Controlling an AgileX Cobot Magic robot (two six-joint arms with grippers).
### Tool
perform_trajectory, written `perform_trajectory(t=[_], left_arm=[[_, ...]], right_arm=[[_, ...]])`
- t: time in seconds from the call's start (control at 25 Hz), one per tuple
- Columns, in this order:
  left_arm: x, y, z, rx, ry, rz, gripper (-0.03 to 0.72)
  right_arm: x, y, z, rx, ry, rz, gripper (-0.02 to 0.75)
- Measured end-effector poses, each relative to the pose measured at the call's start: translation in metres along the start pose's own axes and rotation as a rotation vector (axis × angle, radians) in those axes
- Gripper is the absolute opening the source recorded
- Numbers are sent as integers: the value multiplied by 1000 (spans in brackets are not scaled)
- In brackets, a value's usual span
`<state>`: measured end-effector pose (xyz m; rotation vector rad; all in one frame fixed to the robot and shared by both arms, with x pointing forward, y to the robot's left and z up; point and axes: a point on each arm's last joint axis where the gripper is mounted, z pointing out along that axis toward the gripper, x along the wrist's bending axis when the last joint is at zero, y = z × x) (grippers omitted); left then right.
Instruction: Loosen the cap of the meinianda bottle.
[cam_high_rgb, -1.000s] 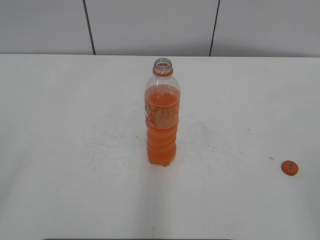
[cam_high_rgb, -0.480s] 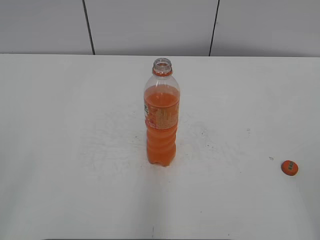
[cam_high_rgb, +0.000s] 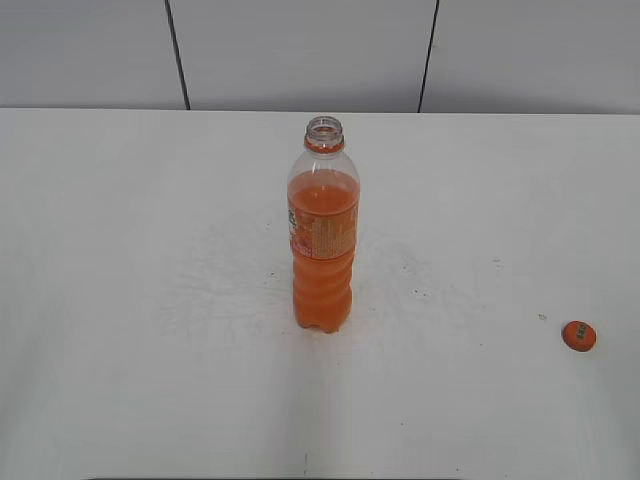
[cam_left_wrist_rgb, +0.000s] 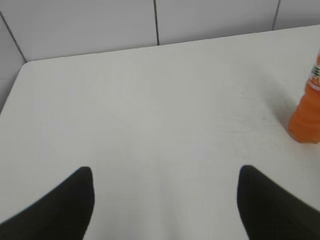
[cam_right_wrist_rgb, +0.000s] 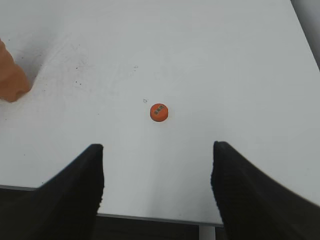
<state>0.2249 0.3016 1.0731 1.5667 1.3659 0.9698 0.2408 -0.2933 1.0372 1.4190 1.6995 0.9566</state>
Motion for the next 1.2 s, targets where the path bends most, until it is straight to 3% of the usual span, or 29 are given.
perform_trajectory(t=[0.68,1.2], left_arm=[[-3,0,0,2,94,-47,528],[-3,0,0,2,99,-49,526]], right_arm=[[-4,0,0,6,-41,-27,508],[-4,0,0,6,-41,-27,508]])
